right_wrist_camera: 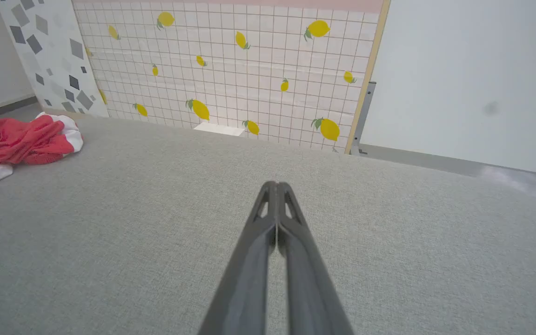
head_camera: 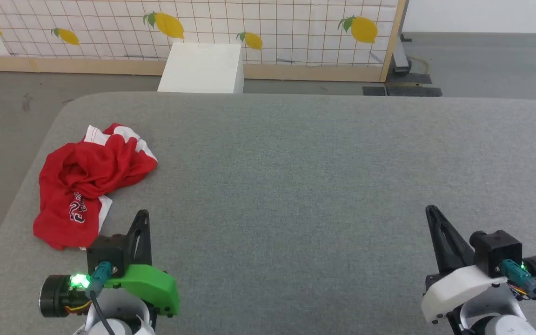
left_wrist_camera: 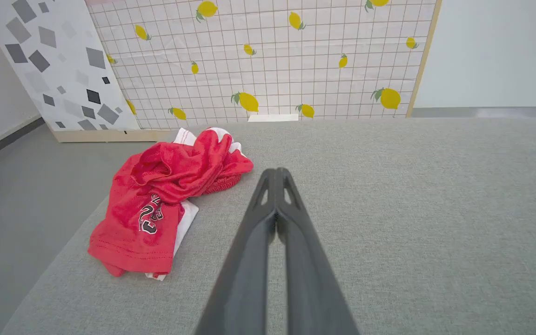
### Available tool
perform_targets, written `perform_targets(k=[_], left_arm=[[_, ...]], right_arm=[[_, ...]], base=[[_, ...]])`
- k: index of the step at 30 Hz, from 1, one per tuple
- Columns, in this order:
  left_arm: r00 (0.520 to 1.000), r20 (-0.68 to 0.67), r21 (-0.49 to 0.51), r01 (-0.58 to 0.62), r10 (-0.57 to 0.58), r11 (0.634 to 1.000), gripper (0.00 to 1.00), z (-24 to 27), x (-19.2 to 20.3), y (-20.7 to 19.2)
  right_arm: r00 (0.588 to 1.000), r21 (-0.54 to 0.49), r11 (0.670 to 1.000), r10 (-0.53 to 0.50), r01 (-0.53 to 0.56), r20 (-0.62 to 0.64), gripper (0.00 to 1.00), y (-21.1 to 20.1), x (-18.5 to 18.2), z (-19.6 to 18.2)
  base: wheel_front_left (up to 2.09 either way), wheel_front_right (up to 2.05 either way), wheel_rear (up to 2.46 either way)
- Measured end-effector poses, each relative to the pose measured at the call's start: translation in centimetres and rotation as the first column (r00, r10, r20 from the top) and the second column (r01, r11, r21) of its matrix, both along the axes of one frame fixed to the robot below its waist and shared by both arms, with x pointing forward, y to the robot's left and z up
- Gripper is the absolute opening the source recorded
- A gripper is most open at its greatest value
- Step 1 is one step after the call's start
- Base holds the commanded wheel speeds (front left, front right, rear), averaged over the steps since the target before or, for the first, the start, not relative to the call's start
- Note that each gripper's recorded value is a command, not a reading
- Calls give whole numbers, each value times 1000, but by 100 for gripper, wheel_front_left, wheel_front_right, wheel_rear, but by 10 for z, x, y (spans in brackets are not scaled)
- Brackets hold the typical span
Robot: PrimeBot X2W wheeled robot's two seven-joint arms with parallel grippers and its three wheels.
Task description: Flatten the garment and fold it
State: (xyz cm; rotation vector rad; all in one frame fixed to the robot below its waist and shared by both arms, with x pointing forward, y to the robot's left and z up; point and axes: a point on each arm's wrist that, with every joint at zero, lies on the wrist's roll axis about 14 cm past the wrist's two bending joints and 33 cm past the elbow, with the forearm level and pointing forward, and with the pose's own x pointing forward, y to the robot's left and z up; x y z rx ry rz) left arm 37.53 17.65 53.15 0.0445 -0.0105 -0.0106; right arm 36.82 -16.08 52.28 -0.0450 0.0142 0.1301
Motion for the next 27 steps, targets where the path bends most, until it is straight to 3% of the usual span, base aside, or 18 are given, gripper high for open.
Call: perform_targets(k=[25,26,27], left_arm=[[1000,0,0,0,0,1000,0,0,0,0],[1000,0,0,0,0,1000,100,0,0,0],[1000,0,-1,1,-1,1000,100,0,0,0]], right_arm=[[1000,0,1000,0,0,0,0,0,0,0],[1000,0,1000,0,0,0,100,0,0,0],[1000,0,1000,0,0,0,100,0,0,0]], base=[[0,0,0],[0,0,0],[0,0,0]])
